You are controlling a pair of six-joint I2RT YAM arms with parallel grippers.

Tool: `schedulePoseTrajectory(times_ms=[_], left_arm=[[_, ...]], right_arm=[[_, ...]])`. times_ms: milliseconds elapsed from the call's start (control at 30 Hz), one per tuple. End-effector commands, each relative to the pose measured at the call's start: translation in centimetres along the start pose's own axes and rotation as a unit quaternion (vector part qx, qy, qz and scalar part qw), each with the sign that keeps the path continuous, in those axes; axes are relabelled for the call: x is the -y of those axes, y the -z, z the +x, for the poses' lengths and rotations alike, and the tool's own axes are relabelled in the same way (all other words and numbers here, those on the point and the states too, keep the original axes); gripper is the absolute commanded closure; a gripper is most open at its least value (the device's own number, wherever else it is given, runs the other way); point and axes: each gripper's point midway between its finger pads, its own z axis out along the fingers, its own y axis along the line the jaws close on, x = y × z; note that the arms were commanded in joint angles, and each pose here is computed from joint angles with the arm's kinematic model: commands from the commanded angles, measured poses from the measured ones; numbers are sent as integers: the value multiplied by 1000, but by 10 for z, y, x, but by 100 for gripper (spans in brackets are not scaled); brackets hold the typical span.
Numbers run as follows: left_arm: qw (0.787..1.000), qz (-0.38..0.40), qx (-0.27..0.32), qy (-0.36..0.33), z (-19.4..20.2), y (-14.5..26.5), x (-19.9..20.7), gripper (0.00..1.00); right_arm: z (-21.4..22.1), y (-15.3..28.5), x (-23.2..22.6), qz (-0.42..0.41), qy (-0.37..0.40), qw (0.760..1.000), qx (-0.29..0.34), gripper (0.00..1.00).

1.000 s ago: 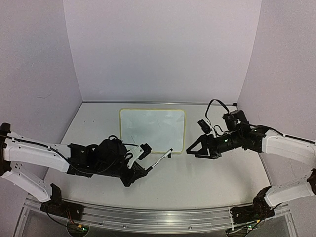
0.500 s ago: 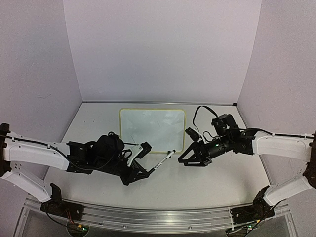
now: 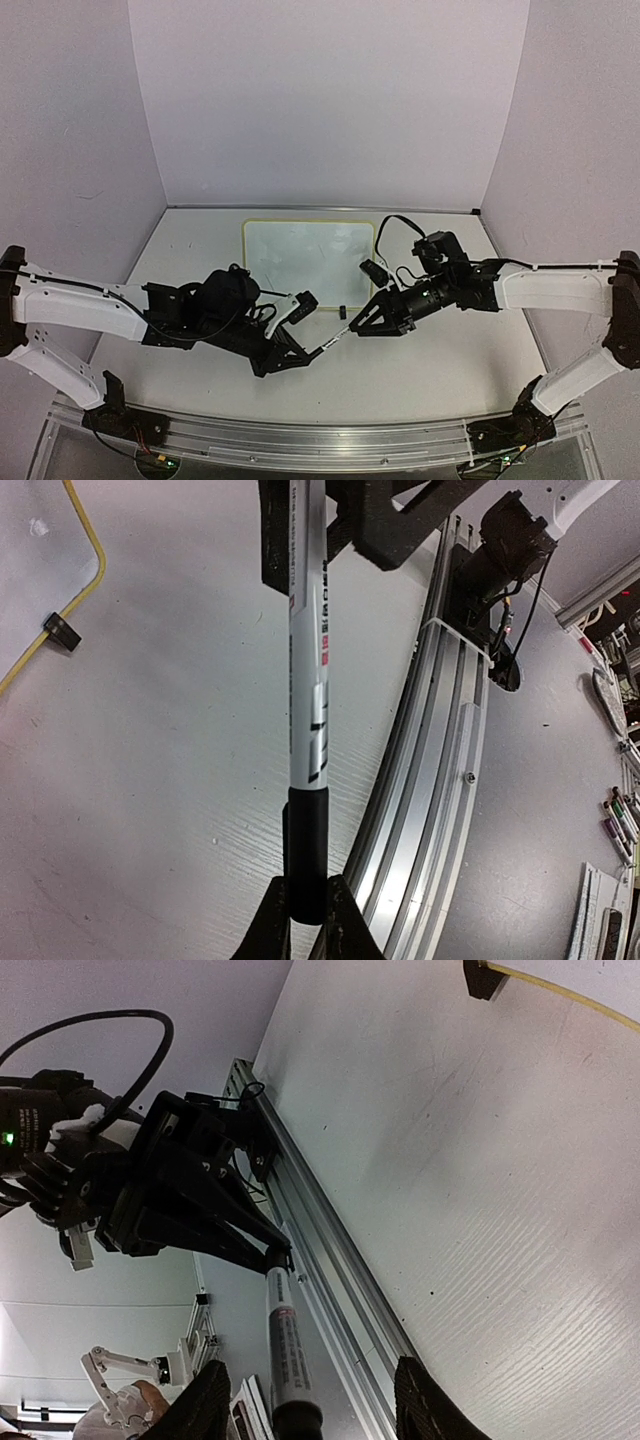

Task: Write a sentence on the whiteboard
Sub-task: Pass from the left arm to the right

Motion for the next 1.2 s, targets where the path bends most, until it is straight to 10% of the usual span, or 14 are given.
schedulePoseTrajectory(times_ms=[0,700,933,1167], left_arm=[[999,27,2,-18,-18,-1,13,100],[999,29,-9,-25,-21,-3,15,99],[995,-63,70,21,-40,24,-16,32],[965,-46,220,137,-84,72,-37,19]], right_arm=[[-13,-8,-22,-31,39,999,-2,56],[-4,-10,-22,-18,48,999,2,100],[-22,19,-5,81,71,988,113,100],[-46,71,-7,147,96,951,254,100]])
